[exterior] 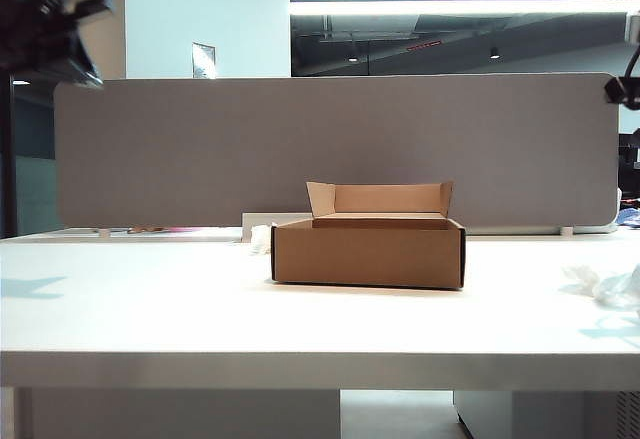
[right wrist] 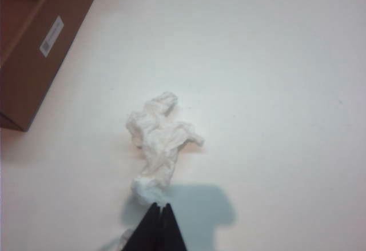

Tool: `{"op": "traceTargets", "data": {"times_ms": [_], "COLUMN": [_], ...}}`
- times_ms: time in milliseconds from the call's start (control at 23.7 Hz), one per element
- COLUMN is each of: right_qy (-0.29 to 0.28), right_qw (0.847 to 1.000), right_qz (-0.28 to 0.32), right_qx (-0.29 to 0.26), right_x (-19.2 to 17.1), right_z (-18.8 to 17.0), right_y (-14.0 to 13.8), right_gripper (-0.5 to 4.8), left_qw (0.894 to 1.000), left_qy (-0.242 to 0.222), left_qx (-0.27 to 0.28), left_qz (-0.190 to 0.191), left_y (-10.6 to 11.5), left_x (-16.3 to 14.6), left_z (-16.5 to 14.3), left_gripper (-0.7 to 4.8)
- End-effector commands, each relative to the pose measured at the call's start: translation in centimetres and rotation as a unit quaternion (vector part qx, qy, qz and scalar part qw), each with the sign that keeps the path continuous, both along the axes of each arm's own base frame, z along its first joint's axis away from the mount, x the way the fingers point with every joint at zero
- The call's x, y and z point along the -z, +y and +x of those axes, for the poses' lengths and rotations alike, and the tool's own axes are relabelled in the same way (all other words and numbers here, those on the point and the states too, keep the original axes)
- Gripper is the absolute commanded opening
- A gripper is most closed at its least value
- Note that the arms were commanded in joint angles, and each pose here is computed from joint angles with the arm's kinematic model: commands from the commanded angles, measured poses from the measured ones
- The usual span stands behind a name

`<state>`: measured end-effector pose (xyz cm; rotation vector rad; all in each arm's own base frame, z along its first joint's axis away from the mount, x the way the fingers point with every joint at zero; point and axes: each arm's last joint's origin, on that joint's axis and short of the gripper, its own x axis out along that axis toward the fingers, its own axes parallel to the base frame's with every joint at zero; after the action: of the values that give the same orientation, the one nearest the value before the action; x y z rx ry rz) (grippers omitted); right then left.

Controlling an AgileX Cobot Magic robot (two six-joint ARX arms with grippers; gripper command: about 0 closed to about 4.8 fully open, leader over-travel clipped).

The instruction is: Pick up all the paper balls on the table and put them in the paper box.

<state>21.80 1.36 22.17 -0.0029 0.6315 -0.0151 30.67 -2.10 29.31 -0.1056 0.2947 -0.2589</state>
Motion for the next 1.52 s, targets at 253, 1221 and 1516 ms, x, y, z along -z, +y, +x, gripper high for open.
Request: {"op": "traceTargets", "data": {"times_ms": [253, 1221, 1516], "right_qy": [0.046, 0.093, 0.087], "right_qw": [0.999, 0.996, 0.996], "right_qz": [0.006, 0.003, 0.004], "right_qx": [-0.012, -0.011, -0.011], "right_x": [-0.9, -2.5, -2.6], "right_z": [4.3, 7.8, 7.9], "right_y": [0.4, 0.6, 0.6], "right_gripper": [0.00, -0.01, -0.01], "left_qw": [0.997, 0.993, 0.992], "left_qy": [0.036, 0.056, 0.007], "left_qx": [0.058, 0.100, 0.085], "left_qz": [0.044, 0.039, 0.093], "left_y": [-3.7, -11.3, -14.2], "left_x": [1.3, 11.3, 13.2], "left_z": [7.8, 24.6, 24.7], "left_gripper": [-0.05, 4.76, 4.79]}}
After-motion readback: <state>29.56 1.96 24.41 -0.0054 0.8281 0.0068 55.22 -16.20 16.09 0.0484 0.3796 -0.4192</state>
